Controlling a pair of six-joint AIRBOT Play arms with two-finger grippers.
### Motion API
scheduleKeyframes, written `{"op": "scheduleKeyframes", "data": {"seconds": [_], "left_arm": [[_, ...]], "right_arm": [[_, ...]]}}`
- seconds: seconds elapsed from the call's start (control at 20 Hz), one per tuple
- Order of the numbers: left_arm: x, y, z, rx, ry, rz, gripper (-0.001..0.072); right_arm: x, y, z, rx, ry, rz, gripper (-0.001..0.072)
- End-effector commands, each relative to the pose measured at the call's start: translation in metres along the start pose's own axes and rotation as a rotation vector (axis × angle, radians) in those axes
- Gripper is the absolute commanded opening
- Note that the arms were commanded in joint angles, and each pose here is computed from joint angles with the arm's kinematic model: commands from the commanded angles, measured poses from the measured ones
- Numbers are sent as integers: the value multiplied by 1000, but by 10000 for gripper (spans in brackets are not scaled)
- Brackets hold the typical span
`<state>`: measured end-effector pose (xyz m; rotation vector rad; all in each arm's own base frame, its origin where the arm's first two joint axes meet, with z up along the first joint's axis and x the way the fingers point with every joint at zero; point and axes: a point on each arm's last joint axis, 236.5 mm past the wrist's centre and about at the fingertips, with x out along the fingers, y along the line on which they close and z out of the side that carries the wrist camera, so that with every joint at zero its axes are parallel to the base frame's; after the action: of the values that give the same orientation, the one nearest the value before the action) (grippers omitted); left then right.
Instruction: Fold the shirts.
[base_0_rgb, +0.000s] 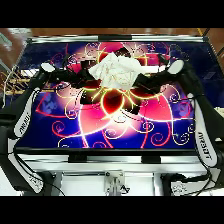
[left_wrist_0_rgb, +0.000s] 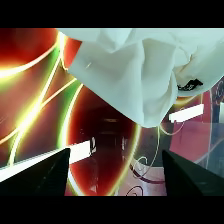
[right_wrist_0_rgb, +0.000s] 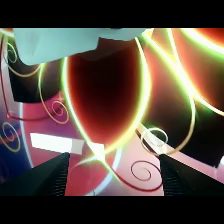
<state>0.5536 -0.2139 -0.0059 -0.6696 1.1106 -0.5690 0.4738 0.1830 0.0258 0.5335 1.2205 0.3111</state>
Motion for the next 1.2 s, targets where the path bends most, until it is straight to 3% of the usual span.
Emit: {"op": "scheduleKeyframes", "data": {"seconds": [0.0,0.4,0.8,1.0,1.05,1.15], "left_arm": [[4,3,-14,22,62,-18,713],[-70,-31,8,169,-11,-44,707],[-104,-68,14,277,-69,-58,704],[-106,-71,11,283,-58,-61,699],[-107,-71,9,283,-53,-63,699],[-110,-70,7,282,-41,-64,699]], "right_arm": [[37,19,15,63,-86,42,677],[112,2,58,413,-216,193,684],[106,-52,93,445,-335,125,651],[121,-58,81,482,-285,120,167],[116,-52,77,448,-264,121,86],[95,-41,68,303,-228,76,85]]}}
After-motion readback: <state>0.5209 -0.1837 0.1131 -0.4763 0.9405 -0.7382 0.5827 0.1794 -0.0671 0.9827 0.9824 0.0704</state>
